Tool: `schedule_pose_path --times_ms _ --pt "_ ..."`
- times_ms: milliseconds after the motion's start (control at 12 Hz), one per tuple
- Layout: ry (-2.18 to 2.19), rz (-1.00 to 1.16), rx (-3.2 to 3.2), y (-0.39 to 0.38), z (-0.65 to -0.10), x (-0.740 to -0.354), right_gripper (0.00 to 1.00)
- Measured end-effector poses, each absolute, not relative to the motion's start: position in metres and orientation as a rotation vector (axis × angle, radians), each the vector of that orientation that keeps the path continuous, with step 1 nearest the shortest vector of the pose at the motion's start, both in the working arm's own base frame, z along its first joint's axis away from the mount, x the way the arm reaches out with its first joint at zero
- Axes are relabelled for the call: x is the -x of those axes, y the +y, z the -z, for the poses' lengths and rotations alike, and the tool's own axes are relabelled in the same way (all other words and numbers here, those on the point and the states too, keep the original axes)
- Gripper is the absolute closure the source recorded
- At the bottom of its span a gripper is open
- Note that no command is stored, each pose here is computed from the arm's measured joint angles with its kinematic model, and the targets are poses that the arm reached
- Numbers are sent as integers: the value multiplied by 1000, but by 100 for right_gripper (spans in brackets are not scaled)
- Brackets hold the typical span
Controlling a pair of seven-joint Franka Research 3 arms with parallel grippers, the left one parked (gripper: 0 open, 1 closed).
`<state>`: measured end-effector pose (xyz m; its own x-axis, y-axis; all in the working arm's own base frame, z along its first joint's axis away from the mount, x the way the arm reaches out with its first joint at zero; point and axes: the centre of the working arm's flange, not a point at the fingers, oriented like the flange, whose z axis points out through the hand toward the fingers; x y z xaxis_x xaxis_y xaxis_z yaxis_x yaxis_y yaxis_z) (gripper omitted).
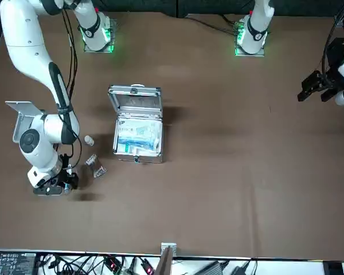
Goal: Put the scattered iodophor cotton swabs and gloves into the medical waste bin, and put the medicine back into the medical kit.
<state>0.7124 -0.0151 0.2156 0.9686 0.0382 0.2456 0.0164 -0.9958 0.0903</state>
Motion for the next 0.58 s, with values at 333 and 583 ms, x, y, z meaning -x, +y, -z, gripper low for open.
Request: schedule_pose_path --times_ms 333,583 --pt "45 -415 -3028 -15 -199 -713 30" --pt "38 -436 -3025 -19 -190 -713 34"
